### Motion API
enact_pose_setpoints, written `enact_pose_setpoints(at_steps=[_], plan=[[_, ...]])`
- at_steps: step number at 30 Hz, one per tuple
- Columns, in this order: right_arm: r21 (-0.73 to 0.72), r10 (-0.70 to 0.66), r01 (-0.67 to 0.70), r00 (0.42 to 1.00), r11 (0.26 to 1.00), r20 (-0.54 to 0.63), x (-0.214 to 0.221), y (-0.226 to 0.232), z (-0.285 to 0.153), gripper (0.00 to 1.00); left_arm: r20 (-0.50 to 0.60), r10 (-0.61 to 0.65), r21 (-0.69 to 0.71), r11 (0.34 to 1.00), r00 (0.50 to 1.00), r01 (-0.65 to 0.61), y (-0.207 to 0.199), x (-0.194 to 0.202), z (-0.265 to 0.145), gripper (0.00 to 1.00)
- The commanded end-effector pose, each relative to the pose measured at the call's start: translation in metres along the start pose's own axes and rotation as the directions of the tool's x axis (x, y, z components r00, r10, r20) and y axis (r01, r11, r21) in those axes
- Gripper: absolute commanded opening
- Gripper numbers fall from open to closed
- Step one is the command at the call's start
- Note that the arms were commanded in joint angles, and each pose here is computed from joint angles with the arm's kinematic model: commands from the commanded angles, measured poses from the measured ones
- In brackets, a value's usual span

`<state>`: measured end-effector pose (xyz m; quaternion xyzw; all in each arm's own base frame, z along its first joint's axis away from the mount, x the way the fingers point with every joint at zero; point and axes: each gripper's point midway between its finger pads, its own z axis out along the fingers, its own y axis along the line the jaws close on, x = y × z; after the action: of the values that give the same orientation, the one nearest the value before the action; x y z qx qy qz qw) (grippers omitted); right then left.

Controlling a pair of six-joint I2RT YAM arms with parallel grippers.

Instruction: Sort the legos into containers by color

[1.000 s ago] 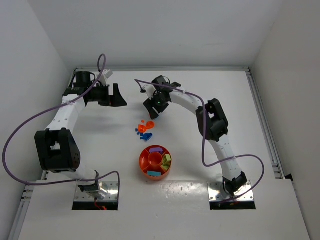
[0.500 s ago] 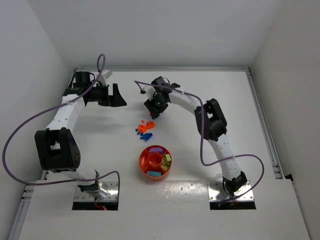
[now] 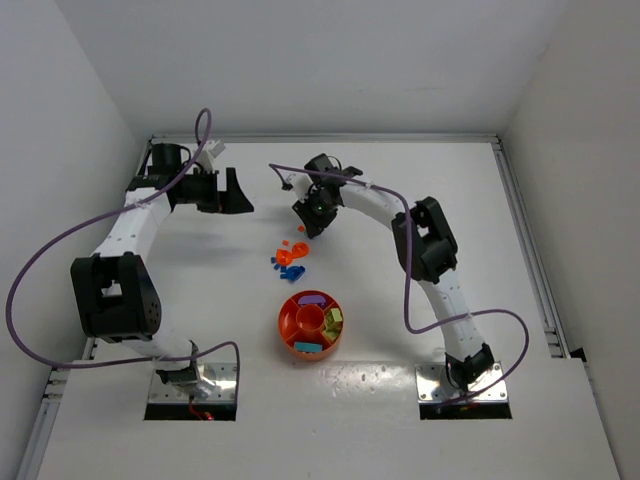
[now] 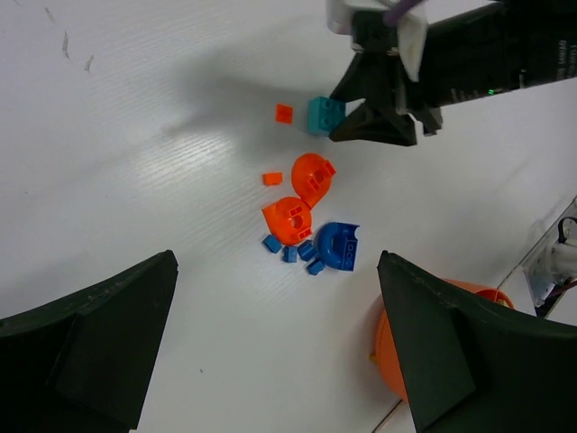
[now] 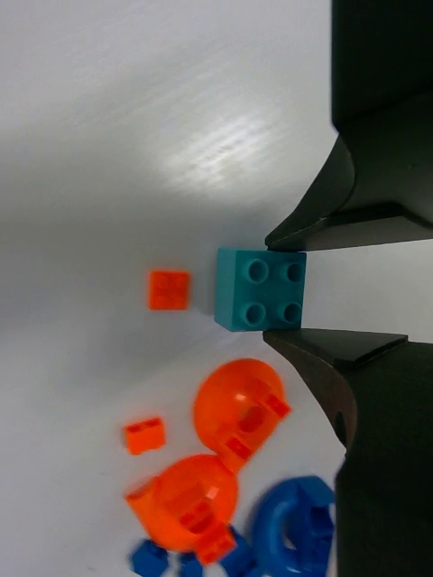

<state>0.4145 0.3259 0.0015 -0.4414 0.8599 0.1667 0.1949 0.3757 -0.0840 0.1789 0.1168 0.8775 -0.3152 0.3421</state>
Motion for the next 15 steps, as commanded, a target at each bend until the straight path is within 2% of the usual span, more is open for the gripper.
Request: enact_pose_setpoints(at_steps=[1, 3, 4, 6, 7, 8, 11, 14, 15], plan=[[-0.024, -0.055, 0.058, 0.992, 0.998, 0.114, -0.031, 0.022, -0.081, 0.06, 0.039, 0.006, 0.002, 1.0, 0.999, -0.006, 0.004, -0.01, -0.002, 1.0], [-0.049, -0.066, 0.07, 0.995, 0.996, 0.078, -0.013, 0.03, -0.087, 0.05, 0.059, 0.006, 0.001, 1.0, 0.998, -0.006, 0.002, -0.013, -0.003, 1.0], [-0.046, -0.097, 0.103, 0.987, 0.994, 0.132, -0.021, 0.04, -0.12, 0.03, 0.069, 0.005, 0.001, 1.0, 0.998, -0.005, 0.004, -0.014, 0.0, 1.0], [-0.067, -0.131, 0.141, 0.983, 0.988, 0.131, -0.001, 0.054, -0.137, 0.03, 0.081, -0.035, -0.034, 0.999, 0.996, 0.038, 0.009, -0.012, 0.0, 1.0], [-0.054, -0.181, 0.194, 0.965, 0.979, 0.192, -0.008, 0.071, -0.167, 0.02, 0.091, -0.055, -0.054, 0.997, 0.994, 0.061, 0.012, -0.015, 0.001, 1.0], [-0.084, -0.194, 0.212, 0.963, 0.974, 0.186, 0.007, 0.081, -0.169, 0.02, 0.086, -0.076, -0.062, 0.995, 0.993, 0.081, 0.015, -0.013, 0.003, 1.0], [-0.148, -0.274, 0.314, 0.931, 0.938, 0.24, 0.019, 0.12, -0.199, 0.02, 0.082, -0.109, -0.07, 0.991, 0.991, 0.115, 0.021, -0.011, 0.007, 1.0], [-0.182, -0.382, 0.423, 0.897, 0.888, 0.222, 0.04, 0.153, -0.2, 0.02, 0.091, -0.114, -0.087, 0.989, 0.989, 0.122, 0.023, -0.011, 0.007, 1.0], [-0.181, -0.446, 0.49, 0.863, 0.852, 0.239, 0.044, 0.173, -0.205, 0.02, 0.105, -0.101, -0.087, 0.99, 0.989, 0.11, 0.021, -0.013, 0.005, 1.0]])
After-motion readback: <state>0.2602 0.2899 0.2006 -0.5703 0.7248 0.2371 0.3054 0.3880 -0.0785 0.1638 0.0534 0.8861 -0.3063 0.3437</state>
